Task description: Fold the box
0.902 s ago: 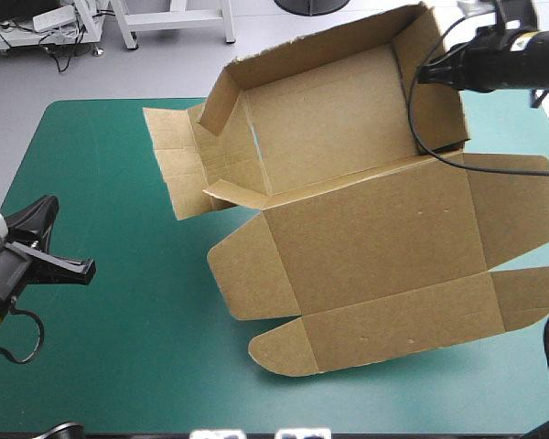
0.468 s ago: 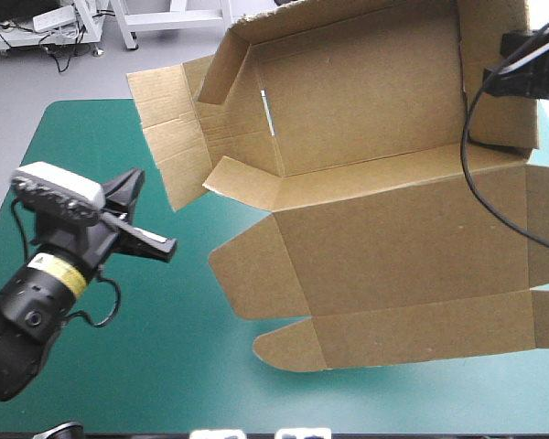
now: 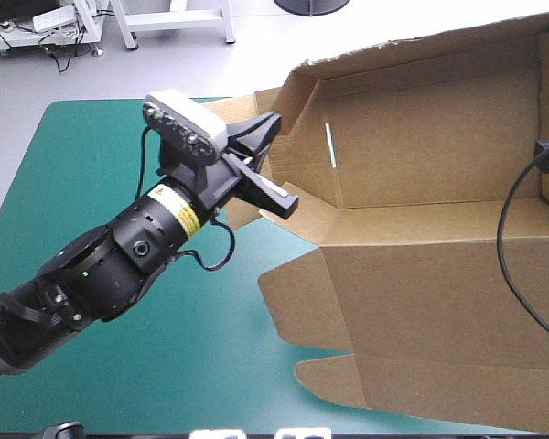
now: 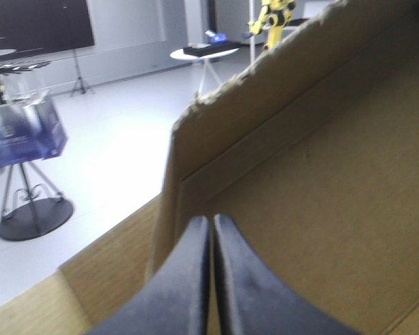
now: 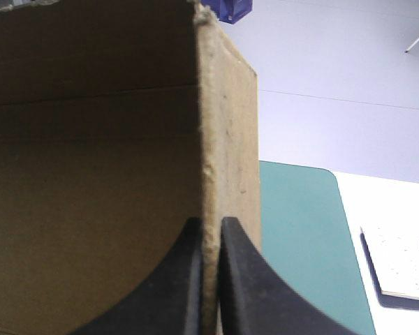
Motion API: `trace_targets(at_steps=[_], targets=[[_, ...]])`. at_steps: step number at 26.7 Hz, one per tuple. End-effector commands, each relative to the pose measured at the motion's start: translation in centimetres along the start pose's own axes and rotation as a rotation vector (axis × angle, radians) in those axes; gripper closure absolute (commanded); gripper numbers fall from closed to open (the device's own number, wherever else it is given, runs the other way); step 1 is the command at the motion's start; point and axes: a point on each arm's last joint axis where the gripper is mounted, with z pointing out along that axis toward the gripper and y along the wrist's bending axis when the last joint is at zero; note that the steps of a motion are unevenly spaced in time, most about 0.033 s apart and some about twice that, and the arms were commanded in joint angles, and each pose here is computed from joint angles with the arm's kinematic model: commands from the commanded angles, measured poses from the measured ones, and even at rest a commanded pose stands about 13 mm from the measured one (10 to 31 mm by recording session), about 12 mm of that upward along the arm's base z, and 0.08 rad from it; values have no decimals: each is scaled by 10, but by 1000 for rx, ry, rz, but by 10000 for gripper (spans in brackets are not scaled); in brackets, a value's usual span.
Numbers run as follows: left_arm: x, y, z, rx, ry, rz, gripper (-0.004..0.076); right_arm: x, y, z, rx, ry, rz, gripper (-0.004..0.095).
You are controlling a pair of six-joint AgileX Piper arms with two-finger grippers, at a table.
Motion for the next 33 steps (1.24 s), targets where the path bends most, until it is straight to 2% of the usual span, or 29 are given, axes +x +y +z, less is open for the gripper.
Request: trace_targets(at_steps=[1,5,10,17,19,22,23,25,30,33], targets=[[-30,-11,4,120,-167,-55,708,1,-3,-19,66,-31,20,918],[-44,-9,25,173,-257,-167,708,5,-7,-32,131,-46,26,926],[-49,11,40,128,-301,-198,708,11,-16,-41,245,-40,29,926],[-28,28,46,-57,-80,101,708,19,-19,-11,247,27,38,926],[-24,30,46,-83,-33,183,710,20,-19,2,226,24,54,926],[-20,41,46,-130,21,272,710,15,-13,27,120,-3,101,926],[-18,55,46,-178,40,277,710,13,-11,41,73,-2,112,926],[-16,75,45,-242,55,278,710,11,-9,55,36,6,129,926],[-10,130,35,-404,94,177,710,9,-6,82,-40,10,153,926],[-2,184,17,-543,119,51,710,6,-3,99,-110,-9,193,926]])
